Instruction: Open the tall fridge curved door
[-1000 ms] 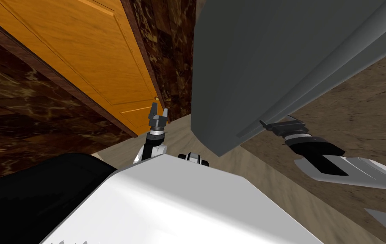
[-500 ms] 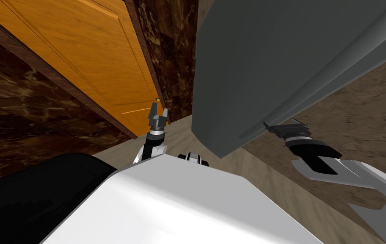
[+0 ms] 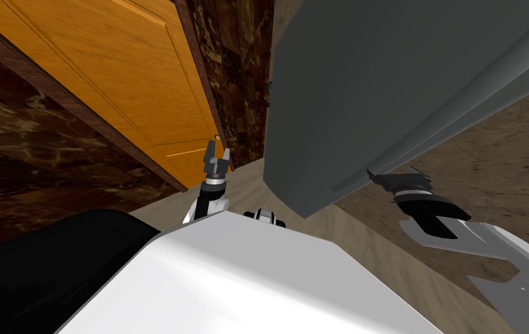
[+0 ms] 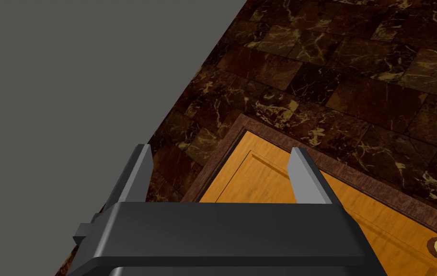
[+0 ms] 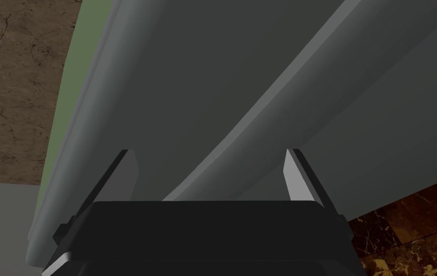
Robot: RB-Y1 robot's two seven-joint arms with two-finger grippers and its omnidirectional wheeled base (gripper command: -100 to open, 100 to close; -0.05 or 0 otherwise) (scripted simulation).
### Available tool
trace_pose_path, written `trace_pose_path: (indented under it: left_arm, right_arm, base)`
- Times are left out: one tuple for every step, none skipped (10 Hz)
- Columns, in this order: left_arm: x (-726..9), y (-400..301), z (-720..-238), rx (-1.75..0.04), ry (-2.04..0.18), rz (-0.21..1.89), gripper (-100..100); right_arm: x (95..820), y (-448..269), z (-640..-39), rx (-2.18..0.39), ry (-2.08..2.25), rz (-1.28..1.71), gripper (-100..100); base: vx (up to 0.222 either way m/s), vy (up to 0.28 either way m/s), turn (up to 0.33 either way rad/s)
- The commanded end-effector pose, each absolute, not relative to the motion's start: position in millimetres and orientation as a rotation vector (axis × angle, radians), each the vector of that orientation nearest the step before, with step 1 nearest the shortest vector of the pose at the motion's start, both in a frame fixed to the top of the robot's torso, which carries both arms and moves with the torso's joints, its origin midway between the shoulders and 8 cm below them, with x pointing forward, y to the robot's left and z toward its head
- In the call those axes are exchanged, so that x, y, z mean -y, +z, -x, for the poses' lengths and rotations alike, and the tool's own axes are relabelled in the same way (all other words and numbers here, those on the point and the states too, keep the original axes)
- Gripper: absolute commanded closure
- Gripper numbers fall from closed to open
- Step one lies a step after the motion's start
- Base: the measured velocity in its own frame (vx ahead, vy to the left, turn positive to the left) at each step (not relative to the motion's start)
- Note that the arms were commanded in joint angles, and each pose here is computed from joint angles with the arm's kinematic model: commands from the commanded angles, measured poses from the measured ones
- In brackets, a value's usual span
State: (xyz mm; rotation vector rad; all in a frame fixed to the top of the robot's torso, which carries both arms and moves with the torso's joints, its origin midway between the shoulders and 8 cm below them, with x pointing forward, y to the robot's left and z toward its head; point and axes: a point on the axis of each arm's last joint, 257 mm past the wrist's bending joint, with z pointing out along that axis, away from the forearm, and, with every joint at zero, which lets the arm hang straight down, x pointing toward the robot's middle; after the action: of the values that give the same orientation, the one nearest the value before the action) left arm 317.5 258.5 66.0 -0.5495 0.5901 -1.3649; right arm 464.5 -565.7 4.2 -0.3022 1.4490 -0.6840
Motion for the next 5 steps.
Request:
trace_pose_path:
  left_arm:
    - [-258, 66, -318, -0.59, -1.365, 0.55, 0]
    - [-258, 66, -317, -0.59, -1.365, 0.549, 0]
    - [-258, 66, -318, -0.59, -1.365, 0.549, 0]
    - [-258, 66, -318, -0.59, -1.365, 0.549, 0]
    - [-258, 66, -318, -0.59, -1.365, 0.549, 0]
  right_arm:
    - [590, -12, -459, -1.471, -0.72, 0.249, -100]
    - [596, -16, -457, -1.477, -0.728, 0.235, -100]
    - [602, -21, -456, -1.482, -0.737, 0.219, -100]
    - [609, -26, -454, -1.489, -0.745, 0.203, -100]
    - [622, -37, -451, -1.503, -0.763, 0.17, -100]
  base:
    - [0.051, 0.088, -0.013]
    - [0.03, 0.065, -0.032]
    - [0.021, 0.06, -0.009]
    - [0.023, 0.081, -0.007]
    - [0.02, 0.114, 0.003]
